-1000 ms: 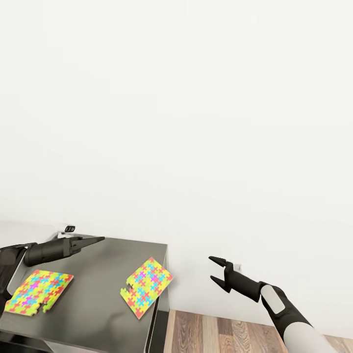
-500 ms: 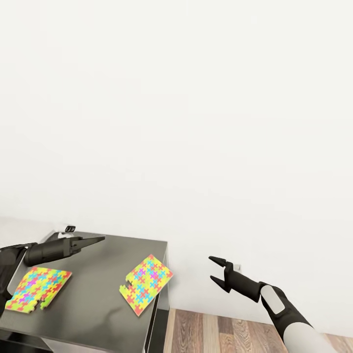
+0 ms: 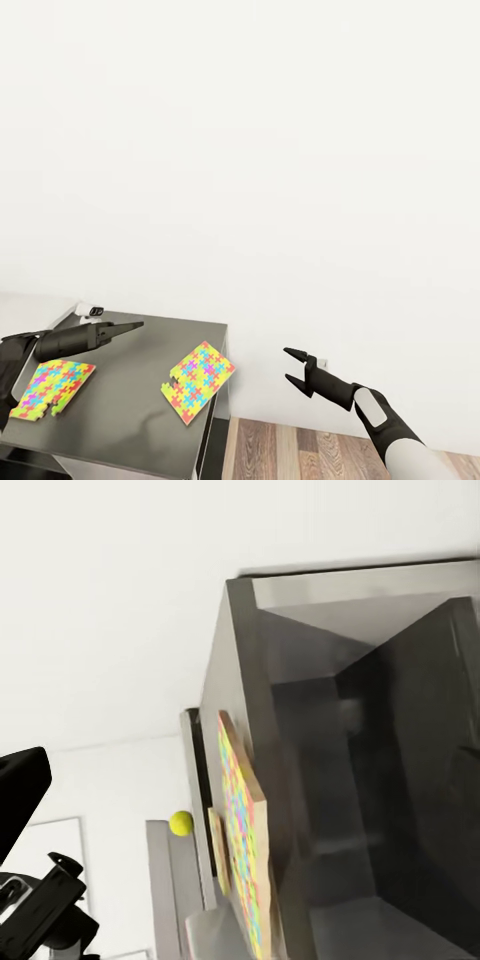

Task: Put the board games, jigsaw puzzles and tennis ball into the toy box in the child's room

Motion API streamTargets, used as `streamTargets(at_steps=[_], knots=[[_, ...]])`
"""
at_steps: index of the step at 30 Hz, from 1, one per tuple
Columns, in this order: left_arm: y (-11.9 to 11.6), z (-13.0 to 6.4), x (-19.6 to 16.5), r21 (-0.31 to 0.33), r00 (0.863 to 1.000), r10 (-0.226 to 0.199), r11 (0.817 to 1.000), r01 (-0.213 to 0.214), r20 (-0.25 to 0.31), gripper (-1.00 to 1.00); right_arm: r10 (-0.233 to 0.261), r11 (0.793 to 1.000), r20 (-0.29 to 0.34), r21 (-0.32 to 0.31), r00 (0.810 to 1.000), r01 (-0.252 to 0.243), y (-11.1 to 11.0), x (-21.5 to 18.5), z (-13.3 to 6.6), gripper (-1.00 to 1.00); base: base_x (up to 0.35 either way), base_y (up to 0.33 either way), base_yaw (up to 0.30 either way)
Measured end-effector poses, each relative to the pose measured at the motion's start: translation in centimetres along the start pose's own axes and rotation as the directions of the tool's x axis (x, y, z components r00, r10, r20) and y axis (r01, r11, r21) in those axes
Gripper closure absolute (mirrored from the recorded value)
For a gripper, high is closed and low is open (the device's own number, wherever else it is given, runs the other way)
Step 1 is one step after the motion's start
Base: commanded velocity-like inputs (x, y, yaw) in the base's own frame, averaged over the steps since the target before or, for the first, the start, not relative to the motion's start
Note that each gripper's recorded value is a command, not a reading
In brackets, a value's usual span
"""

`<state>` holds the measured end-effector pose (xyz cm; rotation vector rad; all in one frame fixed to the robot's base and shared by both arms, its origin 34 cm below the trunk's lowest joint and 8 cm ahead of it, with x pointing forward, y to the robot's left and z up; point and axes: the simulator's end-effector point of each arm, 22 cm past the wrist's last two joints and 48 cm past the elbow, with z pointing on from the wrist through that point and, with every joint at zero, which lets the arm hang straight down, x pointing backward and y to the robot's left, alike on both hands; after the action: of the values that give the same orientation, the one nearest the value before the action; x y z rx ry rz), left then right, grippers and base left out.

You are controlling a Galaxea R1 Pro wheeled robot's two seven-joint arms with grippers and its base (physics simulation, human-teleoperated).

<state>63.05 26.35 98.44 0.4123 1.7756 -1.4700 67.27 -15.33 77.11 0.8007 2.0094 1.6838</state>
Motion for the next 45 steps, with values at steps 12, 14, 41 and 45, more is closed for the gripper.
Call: streamTargets(at_steps=[12, 14, 41, 45], knots=[[1.3, 0.0, 1.6, 0.000, 1.000, -0.001, 1.000, 0.001, 0.000, -1.00, 0.002, 1.000, -0.002, -0.005, 1.000, -0.002, -1.9, 0.1, 0.4, -1.00, 0.000, 0.000, 0.000], [1.5, 0.0, 1.8, 0.000, 1.000, -0.001, 1.000, 0.001, 0.000, -1.00, 0.003, 1.000, -0.005, -0.006, 1.000, -0.003, -2.2, 0.2, 0.6, -1.00, 0.000, 0.000, 0.000], [4.4, 0.0, 5.4, 0.000, 1.000, 0.001, 1.000, -0.001, 0.002, -1.00, 0.009, 1.000, -0.020, -0.018, 1.000, -0.009, -6.4, 1.3, 2.3, -1.00, 0.000, 0.000, 0.000], [4.6, 0.0, 5.7, 0.000, 1.000, 0.002, 1.000, -0.002, 0.001, -1.00, 0.009, 1.000, -0.020, -0.018, 1.000, -0.009, -6.8, 1.4, 2.3, -1.00, 0.000, 0.000, 0.000]])
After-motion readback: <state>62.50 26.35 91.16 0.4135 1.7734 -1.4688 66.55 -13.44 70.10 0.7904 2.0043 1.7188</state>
